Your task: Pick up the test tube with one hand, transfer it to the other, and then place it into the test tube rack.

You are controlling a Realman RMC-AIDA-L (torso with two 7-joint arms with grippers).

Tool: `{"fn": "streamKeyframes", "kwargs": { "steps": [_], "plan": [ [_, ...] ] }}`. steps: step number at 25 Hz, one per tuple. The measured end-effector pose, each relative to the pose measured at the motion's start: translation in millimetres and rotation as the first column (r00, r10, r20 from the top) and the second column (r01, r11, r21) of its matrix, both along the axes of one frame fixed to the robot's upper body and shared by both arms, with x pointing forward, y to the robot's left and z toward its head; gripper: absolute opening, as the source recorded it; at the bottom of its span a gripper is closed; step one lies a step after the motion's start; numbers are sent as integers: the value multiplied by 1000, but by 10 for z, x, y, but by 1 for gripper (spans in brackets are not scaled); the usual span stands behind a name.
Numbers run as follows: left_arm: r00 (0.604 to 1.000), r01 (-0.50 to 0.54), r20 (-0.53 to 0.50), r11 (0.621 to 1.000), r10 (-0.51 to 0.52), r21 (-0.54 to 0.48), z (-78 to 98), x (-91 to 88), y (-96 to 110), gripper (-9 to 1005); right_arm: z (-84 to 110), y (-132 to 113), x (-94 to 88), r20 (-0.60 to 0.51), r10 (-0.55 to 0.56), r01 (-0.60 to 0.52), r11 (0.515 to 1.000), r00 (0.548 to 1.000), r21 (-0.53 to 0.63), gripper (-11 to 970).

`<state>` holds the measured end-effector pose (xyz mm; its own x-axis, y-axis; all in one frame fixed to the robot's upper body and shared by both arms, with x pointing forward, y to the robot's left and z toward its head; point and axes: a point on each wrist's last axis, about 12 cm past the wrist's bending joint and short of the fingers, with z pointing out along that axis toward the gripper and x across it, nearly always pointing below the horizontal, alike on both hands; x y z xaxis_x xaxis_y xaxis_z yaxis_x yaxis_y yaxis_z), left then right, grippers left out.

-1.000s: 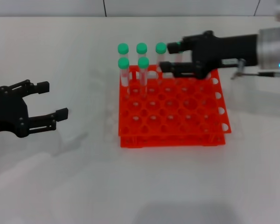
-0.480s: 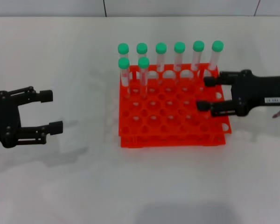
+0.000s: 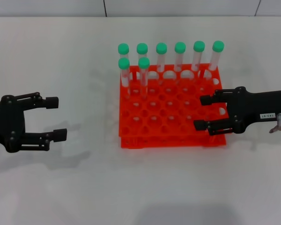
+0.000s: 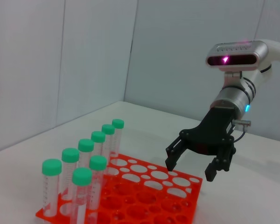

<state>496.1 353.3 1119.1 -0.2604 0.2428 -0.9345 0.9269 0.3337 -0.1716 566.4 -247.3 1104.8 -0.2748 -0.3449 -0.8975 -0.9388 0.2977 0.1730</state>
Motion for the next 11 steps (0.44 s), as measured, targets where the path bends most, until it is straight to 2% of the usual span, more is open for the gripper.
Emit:
{"fn": "streamKeyframes", "kwargs": {
  "steps": [11],
  "plan": [
    [1000, -4, 4, 1000, 4, 5, 11, 16, 3, 866, 3, -6, 9, 4, -6, 6, 1000, 1000, -1, 790]
  ]
}}
